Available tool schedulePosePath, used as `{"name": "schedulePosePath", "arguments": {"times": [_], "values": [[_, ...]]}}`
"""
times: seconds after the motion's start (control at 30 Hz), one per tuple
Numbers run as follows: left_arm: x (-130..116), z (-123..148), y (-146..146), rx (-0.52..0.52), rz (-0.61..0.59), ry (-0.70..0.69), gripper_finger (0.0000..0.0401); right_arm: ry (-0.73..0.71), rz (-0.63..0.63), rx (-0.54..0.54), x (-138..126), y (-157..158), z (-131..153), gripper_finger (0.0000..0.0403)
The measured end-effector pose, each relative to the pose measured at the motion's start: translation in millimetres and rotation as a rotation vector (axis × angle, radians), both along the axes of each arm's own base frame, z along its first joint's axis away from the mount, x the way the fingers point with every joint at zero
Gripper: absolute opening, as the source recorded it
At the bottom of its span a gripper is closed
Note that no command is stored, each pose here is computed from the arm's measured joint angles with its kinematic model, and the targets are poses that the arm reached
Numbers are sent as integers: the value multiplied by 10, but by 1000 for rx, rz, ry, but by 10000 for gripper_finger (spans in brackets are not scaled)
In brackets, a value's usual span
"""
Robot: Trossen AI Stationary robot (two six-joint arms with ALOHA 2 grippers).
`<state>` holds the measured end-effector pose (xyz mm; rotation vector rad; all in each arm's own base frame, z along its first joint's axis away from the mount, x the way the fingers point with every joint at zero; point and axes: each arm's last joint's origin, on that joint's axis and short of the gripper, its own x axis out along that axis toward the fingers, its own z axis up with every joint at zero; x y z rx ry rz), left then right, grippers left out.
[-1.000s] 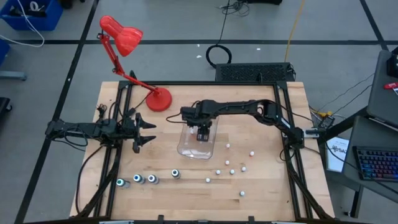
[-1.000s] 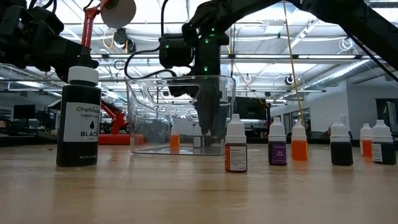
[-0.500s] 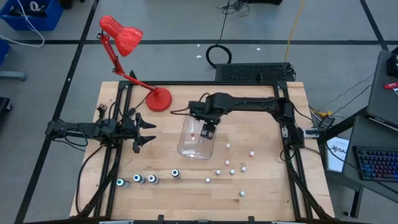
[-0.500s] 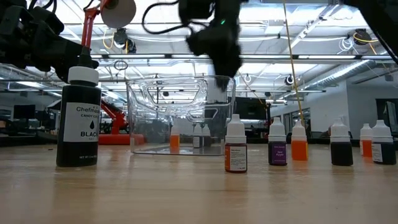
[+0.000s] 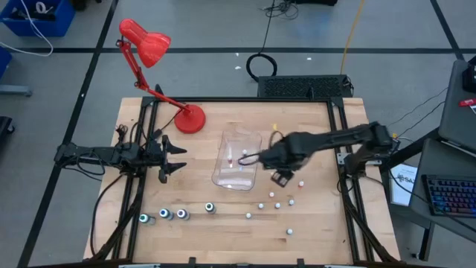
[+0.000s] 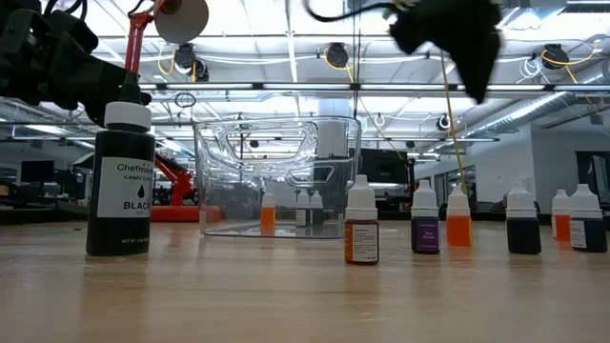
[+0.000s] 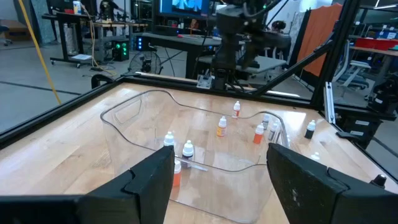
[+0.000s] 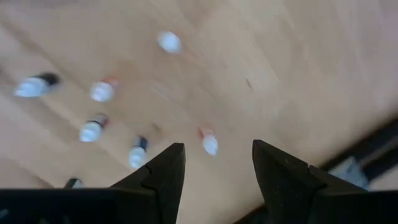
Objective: Pick & Place food coloring
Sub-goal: Put the small orange food coloring bottle into the transparent bin
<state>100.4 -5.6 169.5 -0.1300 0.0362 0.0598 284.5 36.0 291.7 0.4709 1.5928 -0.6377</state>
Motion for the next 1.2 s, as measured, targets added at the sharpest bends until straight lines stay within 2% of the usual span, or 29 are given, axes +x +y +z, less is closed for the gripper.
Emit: {"name": "schedulePosePath", "arguments": {"times": [0.17,0.3,0.37,0.47,0.77,1.03,1.2], "values": [[0,0,0,0,0,0,253,-13,-175,-30,-458,103,-127,172],[0,0,0,0,0,0,253,-80,-239,-14,-685,139,-305,171],[0,-1,0,0,0,0,253,-118,-254,30,-752,157,-423,171],[0,1,0,0,0,0,253,-166,-264,95,-810,174,-618,171],[0,0,0,0,0,0,253,-170,-241,123,-933,145,-1053,171],[0,-1,0,0,0,0,253,-248,-214,108,-881,142,-1095,171],[0,1,0,0,0,0,253,-240,-212,95,-874,140,-1114,171]]}}
